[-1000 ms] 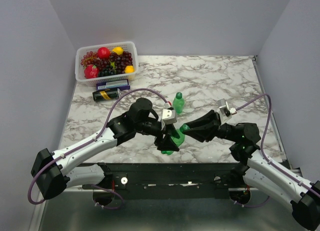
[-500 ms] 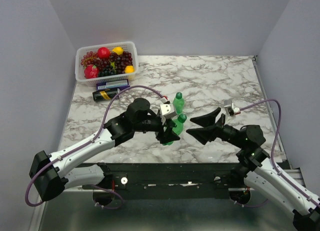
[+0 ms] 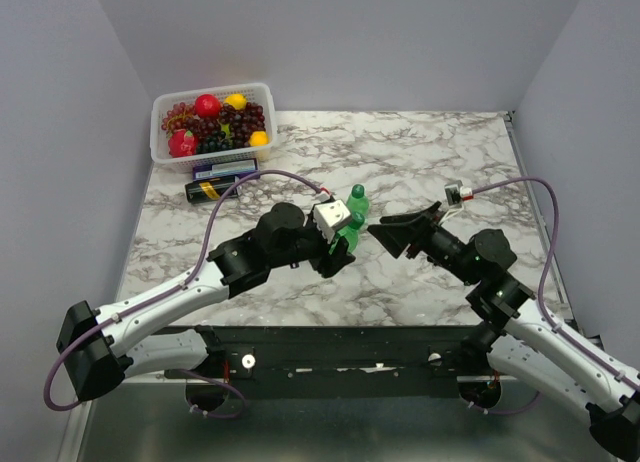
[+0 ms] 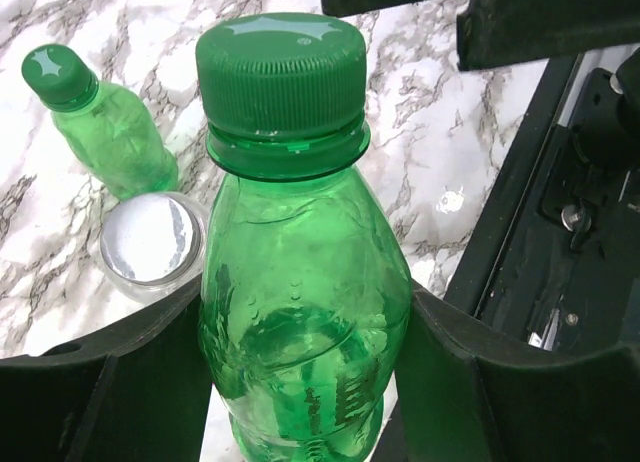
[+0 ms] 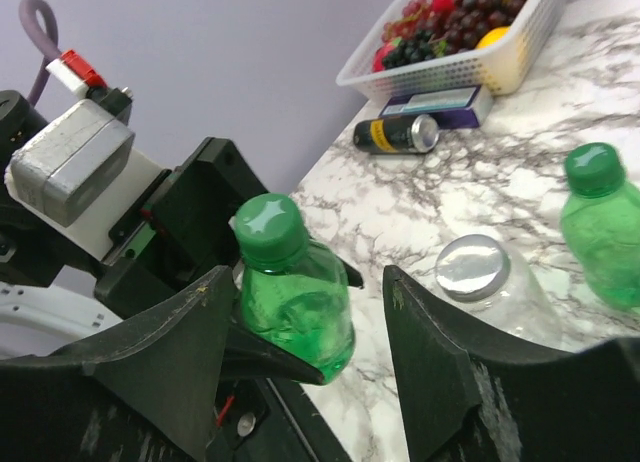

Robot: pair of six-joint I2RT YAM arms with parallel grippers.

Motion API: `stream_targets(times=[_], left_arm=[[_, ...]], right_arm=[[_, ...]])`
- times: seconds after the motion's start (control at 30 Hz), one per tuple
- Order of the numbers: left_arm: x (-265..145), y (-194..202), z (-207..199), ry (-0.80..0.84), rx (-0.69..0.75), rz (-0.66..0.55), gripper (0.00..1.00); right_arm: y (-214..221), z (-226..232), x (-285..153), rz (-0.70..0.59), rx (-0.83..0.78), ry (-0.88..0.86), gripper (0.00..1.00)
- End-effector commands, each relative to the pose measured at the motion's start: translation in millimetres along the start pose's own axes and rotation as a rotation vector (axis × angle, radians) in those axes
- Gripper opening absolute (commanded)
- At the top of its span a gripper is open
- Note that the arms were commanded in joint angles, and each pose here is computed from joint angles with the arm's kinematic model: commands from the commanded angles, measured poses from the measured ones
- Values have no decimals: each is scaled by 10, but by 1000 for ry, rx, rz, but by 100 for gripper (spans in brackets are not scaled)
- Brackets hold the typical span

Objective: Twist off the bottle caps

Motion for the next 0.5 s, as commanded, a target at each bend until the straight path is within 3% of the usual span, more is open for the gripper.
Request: stream_targets(times=[0.0, 0.47], left_arm=[[50, 33, 28, -41, -6, 14, 5], [61, 50, -3, -43, 8, 24, 5]], right_arm=[[-164, 160, 149, -54, 1, -12, 68], [53, 77, 470, 17, -22, 107, 61]])
Point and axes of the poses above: each gripper's point midway between its finger pads, its own x axis out along the fingers, its own z axis along the line the jaws close on, y = z × x, the point moved 4 cm from there along -x, back along the fingers
